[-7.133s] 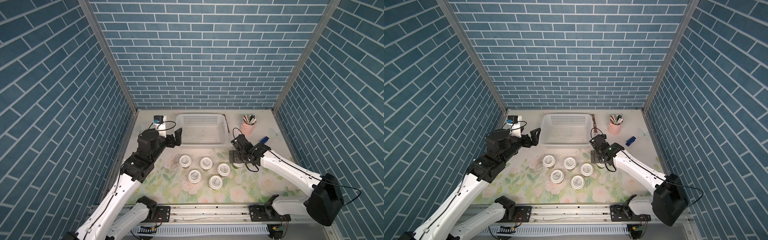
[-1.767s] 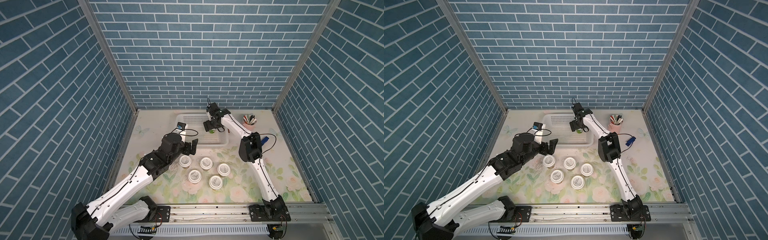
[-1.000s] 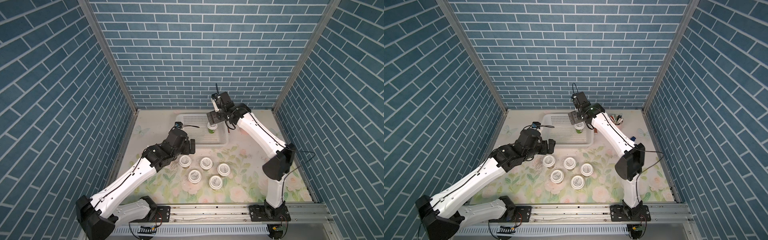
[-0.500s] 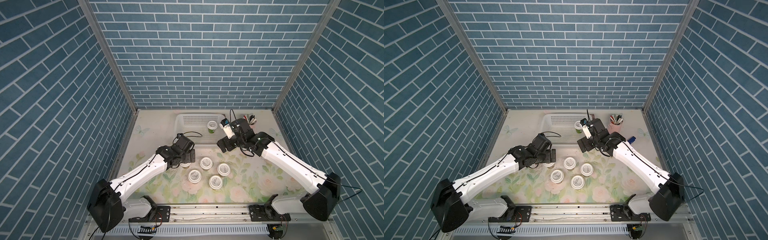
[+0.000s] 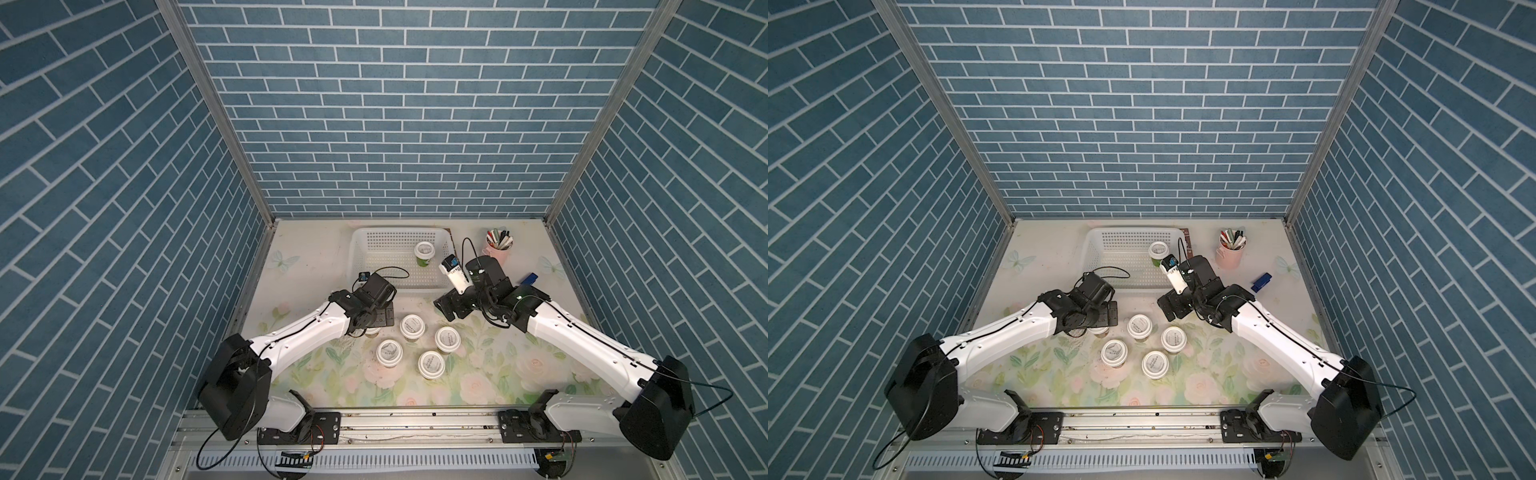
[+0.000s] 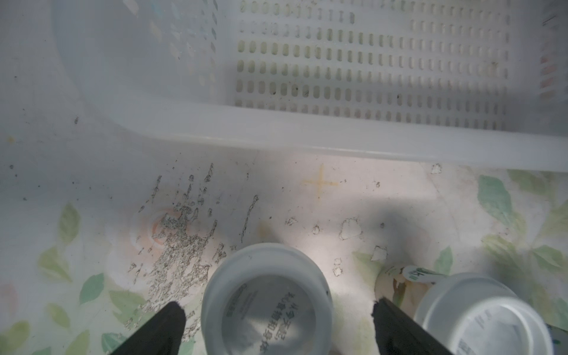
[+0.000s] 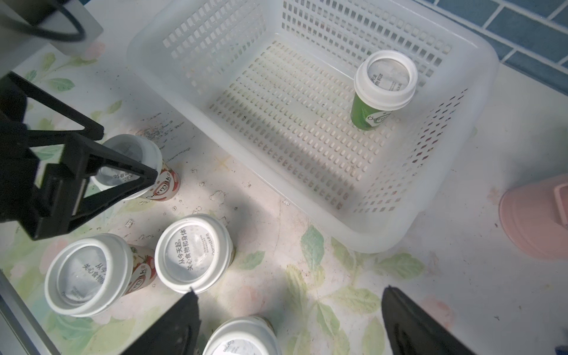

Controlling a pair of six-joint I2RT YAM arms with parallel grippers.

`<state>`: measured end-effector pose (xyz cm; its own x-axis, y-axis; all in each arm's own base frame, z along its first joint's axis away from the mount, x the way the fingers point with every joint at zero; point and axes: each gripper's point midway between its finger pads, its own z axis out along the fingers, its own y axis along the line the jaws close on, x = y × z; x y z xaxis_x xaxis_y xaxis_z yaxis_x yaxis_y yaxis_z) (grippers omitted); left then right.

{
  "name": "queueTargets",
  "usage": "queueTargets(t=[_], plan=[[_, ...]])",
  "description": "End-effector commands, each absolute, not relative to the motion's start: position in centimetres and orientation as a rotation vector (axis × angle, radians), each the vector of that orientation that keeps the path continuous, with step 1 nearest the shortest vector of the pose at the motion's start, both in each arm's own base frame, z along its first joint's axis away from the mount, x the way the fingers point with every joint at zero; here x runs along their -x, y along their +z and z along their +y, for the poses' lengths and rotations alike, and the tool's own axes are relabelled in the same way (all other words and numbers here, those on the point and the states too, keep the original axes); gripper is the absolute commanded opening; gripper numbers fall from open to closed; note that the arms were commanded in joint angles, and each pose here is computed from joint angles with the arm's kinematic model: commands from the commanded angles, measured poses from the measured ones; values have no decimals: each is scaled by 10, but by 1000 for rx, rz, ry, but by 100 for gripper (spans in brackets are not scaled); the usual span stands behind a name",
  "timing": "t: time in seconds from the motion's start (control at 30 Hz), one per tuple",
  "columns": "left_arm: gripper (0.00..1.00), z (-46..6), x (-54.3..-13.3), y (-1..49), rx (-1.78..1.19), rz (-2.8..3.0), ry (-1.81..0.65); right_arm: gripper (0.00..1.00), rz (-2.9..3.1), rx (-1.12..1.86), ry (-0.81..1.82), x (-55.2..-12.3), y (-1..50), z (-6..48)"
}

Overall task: Put the yogurt in the basket
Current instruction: Pick up the yogurt from the center of the board.

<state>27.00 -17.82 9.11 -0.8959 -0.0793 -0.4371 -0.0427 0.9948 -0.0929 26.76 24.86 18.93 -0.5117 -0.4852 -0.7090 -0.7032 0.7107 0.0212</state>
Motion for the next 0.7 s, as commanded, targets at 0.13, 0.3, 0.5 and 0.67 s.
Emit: queueTargets(t=[0.13,0.3,0.5,0.67], plan=[[100,-179,-269,77,73,2725,-54,96,2147,936,413,-265,198,252],[100,-178,-269,67,75,2732,-36,96,2155,939,411,-266,192,252],[99,-177,-270,61,73,2740,-10,96,2160,941,410,-266,189,252],[91,-175,-267,56,66,2758,18,96,2164,941,408,-266,188,252]])
